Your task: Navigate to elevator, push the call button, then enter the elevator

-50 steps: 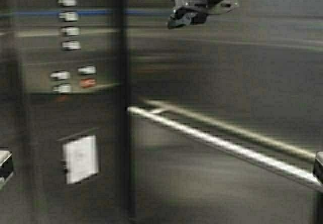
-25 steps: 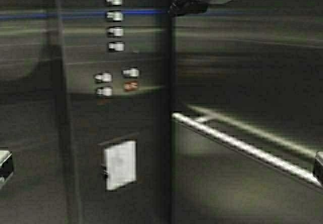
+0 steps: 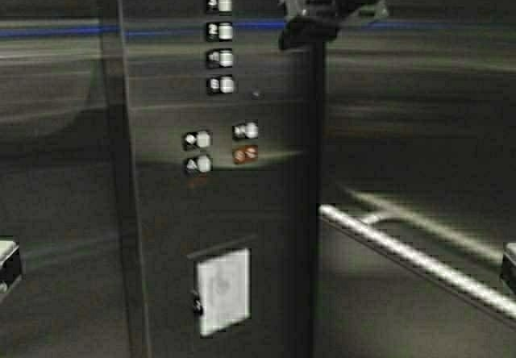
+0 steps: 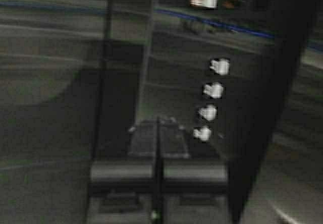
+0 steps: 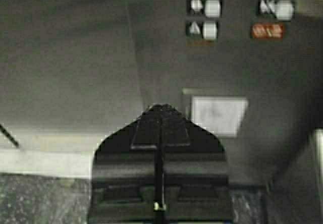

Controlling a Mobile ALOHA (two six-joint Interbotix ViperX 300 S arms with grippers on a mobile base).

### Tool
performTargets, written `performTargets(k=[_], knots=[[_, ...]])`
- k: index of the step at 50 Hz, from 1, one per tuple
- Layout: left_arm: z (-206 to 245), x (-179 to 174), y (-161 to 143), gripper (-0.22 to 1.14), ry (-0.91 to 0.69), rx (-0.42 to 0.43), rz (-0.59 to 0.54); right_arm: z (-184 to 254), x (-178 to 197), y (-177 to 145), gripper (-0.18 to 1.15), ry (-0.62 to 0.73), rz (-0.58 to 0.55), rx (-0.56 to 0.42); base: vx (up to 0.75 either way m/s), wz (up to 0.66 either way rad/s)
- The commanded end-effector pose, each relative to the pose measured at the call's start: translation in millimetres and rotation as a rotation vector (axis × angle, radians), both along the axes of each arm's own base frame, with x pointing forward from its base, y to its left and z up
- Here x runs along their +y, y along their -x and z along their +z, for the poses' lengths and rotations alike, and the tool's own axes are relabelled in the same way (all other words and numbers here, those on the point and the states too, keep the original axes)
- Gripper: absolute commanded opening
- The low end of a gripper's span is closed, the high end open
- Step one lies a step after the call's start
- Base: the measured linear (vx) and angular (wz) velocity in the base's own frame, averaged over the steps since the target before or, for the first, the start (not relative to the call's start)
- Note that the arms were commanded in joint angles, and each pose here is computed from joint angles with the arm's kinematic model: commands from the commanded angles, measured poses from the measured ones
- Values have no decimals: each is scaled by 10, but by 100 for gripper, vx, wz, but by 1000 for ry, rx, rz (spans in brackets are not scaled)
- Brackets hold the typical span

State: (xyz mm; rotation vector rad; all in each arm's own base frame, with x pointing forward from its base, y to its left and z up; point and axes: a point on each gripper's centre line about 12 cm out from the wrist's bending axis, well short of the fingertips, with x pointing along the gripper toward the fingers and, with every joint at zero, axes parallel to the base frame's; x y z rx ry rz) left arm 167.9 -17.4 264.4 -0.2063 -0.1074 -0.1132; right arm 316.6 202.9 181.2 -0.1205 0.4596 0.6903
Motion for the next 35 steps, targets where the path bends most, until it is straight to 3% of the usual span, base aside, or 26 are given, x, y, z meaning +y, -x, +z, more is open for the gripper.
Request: performTargets(k=[1,17,35], knots=[[43,-2,-9,2,7,-10,-1,60,43,-119,7,-55,12,-36,22,12],[99,2,27,2,30,-37,-4,-108,-267,-455,7,-251,-119,-62,18,9],[91,3,33,2,24,-38,-3,-428,-285,-703,7,-286,-41,-345,15,7]])
